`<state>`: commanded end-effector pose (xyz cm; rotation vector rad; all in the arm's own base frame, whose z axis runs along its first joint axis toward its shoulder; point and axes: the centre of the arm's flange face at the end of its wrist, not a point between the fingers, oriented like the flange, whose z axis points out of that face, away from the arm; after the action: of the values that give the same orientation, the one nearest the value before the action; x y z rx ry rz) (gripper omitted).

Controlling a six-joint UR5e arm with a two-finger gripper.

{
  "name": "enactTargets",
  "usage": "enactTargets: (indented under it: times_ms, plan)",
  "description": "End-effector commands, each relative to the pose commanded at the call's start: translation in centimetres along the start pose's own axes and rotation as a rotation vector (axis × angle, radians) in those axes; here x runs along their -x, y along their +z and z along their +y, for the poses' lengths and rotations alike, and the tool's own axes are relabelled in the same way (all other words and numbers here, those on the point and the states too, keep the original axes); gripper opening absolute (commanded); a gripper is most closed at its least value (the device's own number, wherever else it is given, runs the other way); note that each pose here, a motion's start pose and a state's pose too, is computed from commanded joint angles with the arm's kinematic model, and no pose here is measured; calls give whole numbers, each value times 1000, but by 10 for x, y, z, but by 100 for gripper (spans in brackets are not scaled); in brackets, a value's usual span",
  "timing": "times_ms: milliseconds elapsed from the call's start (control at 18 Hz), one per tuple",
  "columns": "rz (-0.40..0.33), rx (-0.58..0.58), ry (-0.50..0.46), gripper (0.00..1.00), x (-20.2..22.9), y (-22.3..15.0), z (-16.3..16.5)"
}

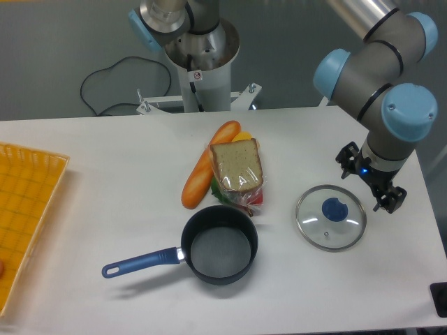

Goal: Pick up the toast
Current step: 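Move the gripper from above the glass lid toward the bread bag, then approach the bagged toast bread and lower the gripper beside it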

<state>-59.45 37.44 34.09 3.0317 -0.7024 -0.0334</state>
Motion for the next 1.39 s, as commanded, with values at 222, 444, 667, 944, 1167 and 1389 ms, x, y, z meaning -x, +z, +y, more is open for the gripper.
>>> enactTargets:
  times_ms: [222,444,667,944,1167,1389]
  plan:
    - [1,-25,-20,100,-2,0,-5]
    - [9,-53,-49,100,-7,5,-8]
    - [28,-58,-99,100,-22,18,-9]
    - [55,-54,-249,100,-39,37,-13]
    - [89,-94,-376,100,-48,48,-18]
    - [126,-131,-436,100,-69,59,-22]
